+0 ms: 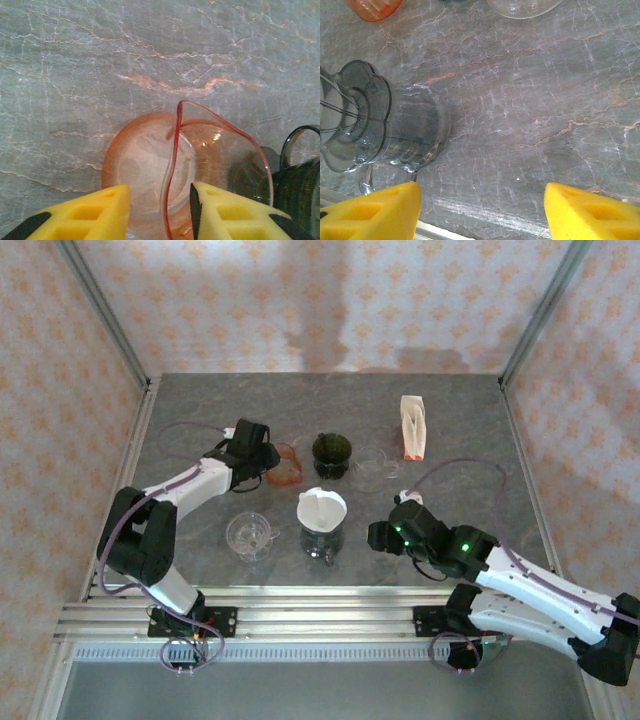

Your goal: Place the coffee filter in the dripper

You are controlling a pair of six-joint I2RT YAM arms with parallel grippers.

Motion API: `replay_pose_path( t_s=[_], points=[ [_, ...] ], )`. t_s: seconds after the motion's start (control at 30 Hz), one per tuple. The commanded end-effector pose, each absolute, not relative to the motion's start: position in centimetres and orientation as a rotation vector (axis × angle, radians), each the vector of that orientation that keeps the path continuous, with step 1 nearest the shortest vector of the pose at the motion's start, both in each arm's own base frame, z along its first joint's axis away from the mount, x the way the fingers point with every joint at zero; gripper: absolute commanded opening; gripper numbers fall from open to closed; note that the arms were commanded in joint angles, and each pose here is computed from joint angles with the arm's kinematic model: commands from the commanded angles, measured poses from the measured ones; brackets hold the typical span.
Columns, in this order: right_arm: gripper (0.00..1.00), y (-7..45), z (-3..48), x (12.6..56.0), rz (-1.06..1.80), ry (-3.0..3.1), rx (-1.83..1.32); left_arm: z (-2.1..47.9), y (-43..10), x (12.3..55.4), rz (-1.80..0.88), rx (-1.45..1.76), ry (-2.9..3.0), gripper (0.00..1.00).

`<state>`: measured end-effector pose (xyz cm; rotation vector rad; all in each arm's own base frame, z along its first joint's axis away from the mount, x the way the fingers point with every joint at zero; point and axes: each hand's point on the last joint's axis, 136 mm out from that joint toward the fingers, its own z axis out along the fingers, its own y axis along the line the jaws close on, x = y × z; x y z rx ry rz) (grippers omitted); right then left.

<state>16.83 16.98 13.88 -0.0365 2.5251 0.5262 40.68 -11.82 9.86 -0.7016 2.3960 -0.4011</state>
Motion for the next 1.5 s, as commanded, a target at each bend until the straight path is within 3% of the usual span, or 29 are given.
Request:
replay_pose_path(
  t_s=[0.0,0.67,1.1,1.47],
  points=[
    [0.66,16.3,13.8,17.2,0.499,2.500,-0.006,9.7,-10.6,40.6,-0.311,-0.737,2.415,0.32],
    [0.67,15.8,13.4,17.3,0.493,2.482,0.012,10.1,-10.1,37.0,-0.278,-0.688,2.526,0.05],
    [0.67,15.8,13.2,17.2,0.512,2.470,0.010,12.7,-3.9,31.0,-0.055,-0.741,2.508,0.00],
    [0.67,15.8,13.0,17.3,0.519,2.462,0.013,11.8,1.4,27.5,0.159,-0.866,2.486,0.00]
  ],
)
